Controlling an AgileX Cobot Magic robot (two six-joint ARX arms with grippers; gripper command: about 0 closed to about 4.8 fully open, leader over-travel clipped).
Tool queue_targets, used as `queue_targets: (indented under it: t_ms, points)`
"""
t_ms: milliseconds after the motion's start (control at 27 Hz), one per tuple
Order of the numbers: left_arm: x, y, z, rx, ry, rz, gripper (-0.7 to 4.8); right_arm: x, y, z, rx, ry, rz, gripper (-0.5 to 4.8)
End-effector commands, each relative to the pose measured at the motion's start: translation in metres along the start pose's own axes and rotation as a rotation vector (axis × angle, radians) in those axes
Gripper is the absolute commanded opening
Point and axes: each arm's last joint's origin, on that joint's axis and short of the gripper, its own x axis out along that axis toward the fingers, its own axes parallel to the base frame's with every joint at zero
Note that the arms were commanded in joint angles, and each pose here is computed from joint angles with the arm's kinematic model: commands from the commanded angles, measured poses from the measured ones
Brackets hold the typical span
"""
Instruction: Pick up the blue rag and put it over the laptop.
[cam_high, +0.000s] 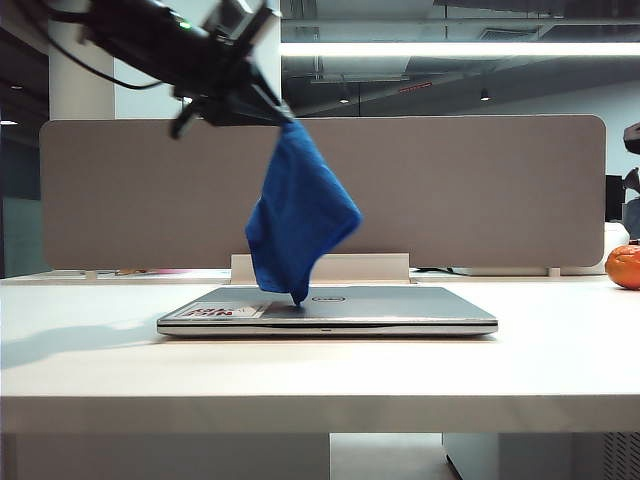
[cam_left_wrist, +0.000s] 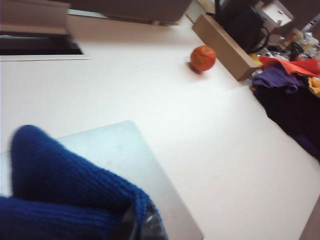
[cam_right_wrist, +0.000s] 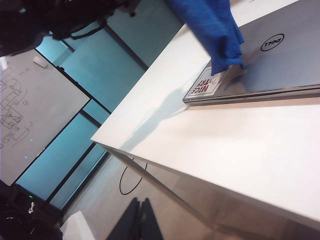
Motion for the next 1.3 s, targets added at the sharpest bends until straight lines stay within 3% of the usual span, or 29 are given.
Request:
queue_targets:
  t_ms: [37, 333, 444, 667, 815, 926, 1074, 1296]
  points:
    - [0.018, -0.012, 0.011, 0.031, -0.024, -0.050, -0.06, 0.000, -0.001, 0.000, -0.011, -0.006, 0.002, -0.05]
    - [0.061, -0.037, 0.027, 0.061, -0.010, -0.126, -0.06, 0.000, -0.001, 0.000, -0.010, -0.006, 0.001, -0.05]
    - [0.073, -0.035, 0.020, 0.040, 0.062, -0.118, -0.06, 0.000, -0.001, 0.000, -0.011, -0.006, 0.001, -0.05]
    - [0.073, -0.013, 0.002, 0.026, 0.210, 0.032, -0.06, 0.000, -0.001, 0.000, -0.011, -0.006, 0.001, -0.05]
    - [0.059, 0.019, -0.001, -0.011, 0.295, 0.208, -0.06, 0.000, -0.001, 0.000, -0.034, -0.008, -0.001, -0.05]
    - [0.054, 0.034, -0.004, 0.003, 0.326, 0.284, -0.06, 0.000, -0.001, 0.000, -0.036, -0.015, -0.010, -0.05]
    - [0.050, 0.050, -0.006, -0.002, 0.360, 0.343, -0.06, 0.000, -0.001, 0.000, -0.036, -0.020, -0.017, -0.05]
    - [0.050, 0.060, -0.012, -0.012, 0.391, 0.359, 0.15, 0.000, -0.001, 0.000, -0.036, -0.019, -0.017, -0.05]
